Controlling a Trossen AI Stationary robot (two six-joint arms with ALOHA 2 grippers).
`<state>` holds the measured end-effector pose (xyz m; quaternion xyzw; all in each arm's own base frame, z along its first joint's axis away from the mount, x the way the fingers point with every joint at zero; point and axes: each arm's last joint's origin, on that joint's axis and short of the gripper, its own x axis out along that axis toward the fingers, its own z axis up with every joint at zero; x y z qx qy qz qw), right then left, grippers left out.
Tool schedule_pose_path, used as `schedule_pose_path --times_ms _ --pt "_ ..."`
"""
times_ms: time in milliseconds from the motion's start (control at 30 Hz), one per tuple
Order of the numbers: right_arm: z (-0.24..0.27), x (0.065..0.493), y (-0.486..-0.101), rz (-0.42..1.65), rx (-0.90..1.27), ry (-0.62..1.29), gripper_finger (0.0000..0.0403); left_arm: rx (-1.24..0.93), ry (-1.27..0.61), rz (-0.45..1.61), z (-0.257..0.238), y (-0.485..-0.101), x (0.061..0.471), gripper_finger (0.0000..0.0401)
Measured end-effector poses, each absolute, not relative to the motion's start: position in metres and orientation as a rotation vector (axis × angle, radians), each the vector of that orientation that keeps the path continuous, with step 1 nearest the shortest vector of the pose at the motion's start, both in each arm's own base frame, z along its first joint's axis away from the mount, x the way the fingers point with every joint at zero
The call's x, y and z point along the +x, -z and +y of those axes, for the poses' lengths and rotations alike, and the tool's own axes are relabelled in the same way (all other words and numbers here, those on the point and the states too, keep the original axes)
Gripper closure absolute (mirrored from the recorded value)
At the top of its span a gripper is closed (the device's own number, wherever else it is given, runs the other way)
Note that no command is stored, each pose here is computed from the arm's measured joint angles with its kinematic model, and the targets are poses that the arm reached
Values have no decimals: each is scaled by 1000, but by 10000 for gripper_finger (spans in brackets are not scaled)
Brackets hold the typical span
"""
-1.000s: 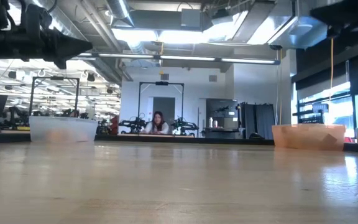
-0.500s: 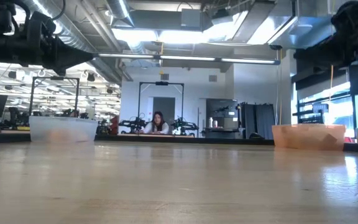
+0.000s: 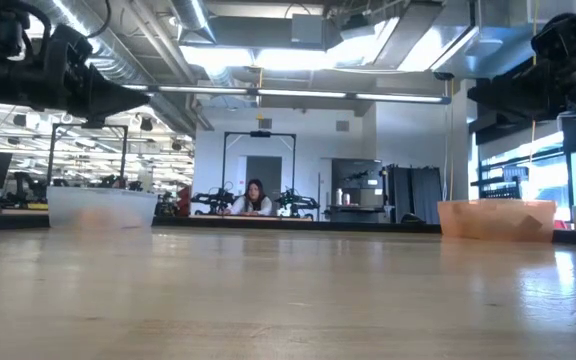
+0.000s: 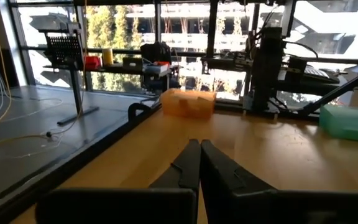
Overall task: Sort & place blocks by color
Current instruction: Return to Home Position
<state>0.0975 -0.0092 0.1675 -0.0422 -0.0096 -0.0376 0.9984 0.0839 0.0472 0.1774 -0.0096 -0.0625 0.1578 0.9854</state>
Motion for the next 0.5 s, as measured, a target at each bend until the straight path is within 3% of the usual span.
schedule_pose_path --times_ms 500 --pt "-9 98 -167 -11 47 82 402 -86 -347 -49 49 -169 85 401"
